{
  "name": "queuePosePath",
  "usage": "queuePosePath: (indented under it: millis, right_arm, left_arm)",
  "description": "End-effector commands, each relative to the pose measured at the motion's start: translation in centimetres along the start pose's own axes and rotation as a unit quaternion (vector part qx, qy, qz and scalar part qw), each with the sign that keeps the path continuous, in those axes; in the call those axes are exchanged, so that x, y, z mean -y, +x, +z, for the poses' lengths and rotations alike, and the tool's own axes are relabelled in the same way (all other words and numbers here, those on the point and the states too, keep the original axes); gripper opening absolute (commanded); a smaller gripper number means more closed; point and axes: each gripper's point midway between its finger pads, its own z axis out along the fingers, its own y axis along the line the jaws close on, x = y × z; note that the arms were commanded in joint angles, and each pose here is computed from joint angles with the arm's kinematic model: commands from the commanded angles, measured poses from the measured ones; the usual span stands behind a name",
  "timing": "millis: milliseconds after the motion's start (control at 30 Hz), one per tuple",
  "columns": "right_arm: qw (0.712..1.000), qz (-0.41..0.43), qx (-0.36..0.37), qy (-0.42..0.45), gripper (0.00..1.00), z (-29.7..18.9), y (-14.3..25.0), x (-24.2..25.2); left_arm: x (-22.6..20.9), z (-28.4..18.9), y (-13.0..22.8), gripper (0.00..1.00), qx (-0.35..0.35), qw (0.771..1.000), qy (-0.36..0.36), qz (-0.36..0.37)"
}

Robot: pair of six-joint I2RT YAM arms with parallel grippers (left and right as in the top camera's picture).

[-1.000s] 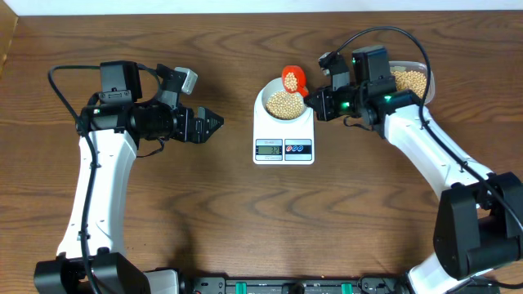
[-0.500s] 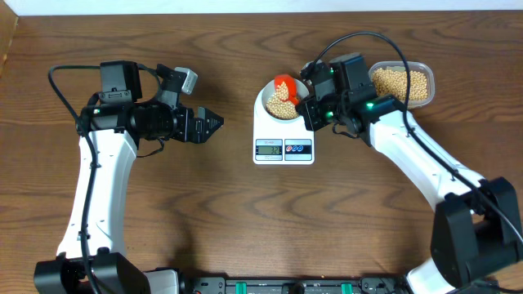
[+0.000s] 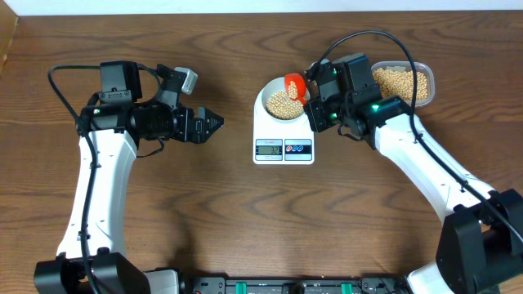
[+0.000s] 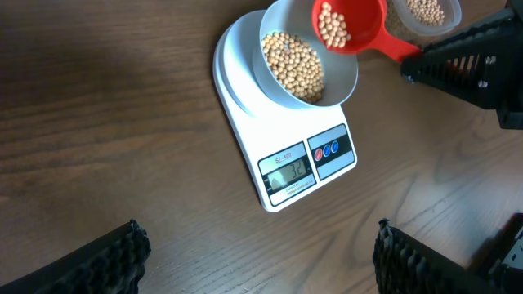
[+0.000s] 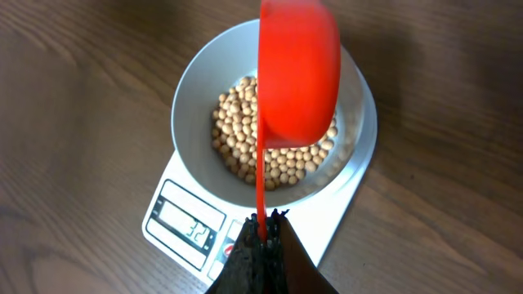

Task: Scoop item into bowl and weigh 50g on scale
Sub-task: 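Tilt the red scoop with the right gripper to pour soybeans into bowl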

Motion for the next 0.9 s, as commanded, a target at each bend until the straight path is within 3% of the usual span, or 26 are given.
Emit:
queuePosePath:
  millis: [0,667,867]
  right_arm:
    - [1.000,-0.012,0.021,0.001,0.01,-0.9,-1.1,-0.7]
    - [0.997,-0.047,0.010,0.060,0.01,-0.6,-0.5,-0.2]
    - [0.996,-0.066,0.048,0.042,0.01,-0.6,-2.4,-1.6]
  left_arm:
    - [0.5,-0.8,-0.7,0.90,0.015,1.000,0.001,0.018]
    - [0.5,-0.8,-0.7,0.90,0.015,1.000,0.001,0.018]
    - [0.5,-0.8,-0.7,0.90,0.015,1.000,0.001,0.018]
